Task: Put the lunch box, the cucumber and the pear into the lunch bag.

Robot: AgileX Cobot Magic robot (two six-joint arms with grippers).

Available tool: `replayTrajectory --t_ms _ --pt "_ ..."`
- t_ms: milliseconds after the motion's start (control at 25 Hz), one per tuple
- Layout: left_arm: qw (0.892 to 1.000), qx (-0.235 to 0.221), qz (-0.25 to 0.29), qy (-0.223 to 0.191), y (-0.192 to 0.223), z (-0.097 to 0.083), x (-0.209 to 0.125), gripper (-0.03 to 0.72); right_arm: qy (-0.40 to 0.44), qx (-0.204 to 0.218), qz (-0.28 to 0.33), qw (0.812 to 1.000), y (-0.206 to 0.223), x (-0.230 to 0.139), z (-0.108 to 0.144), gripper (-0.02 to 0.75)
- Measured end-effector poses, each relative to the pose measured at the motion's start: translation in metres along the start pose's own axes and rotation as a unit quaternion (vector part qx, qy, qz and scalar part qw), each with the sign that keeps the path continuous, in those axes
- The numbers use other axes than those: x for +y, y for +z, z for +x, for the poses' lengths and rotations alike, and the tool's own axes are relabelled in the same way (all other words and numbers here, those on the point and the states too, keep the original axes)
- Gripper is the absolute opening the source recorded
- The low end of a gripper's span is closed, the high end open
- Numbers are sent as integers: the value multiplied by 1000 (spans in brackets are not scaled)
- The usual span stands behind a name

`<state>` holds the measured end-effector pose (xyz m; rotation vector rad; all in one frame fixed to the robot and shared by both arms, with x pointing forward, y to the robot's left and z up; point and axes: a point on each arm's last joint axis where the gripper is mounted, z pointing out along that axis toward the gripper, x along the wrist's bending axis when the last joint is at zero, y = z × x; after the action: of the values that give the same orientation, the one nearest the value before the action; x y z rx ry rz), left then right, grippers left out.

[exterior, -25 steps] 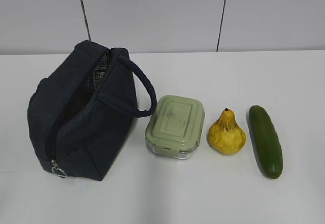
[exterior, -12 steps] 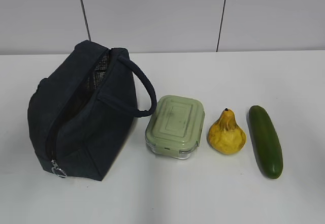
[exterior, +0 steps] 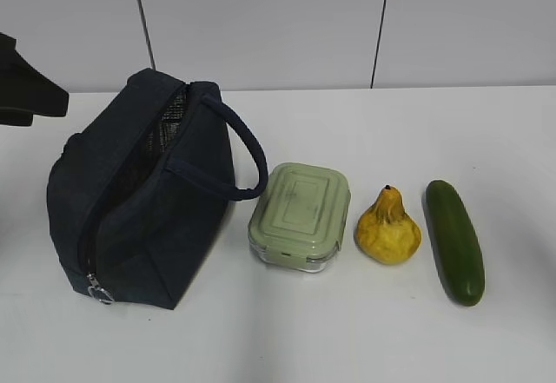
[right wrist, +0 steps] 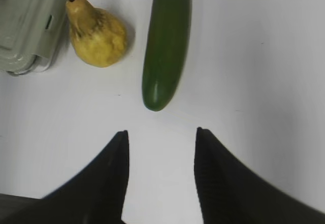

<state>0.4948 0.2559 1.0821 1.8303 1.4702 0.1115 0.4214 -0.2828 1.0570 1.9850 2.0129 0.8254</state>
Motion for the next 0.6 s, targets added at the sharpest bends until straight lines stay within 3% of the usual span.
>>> replayTrajectory --t_ms 120,360,600 --pt "999 2 30 38 10 6 -1 349 -1 37 8 999 15 11 -5 321" --pt "993 24 68 96 18 3 -7 348 19 38 36 998 44 29 -16 318" --pt "990 23 103 90 36 9 -10 342 24 32 39 998 58 36 -21 315"
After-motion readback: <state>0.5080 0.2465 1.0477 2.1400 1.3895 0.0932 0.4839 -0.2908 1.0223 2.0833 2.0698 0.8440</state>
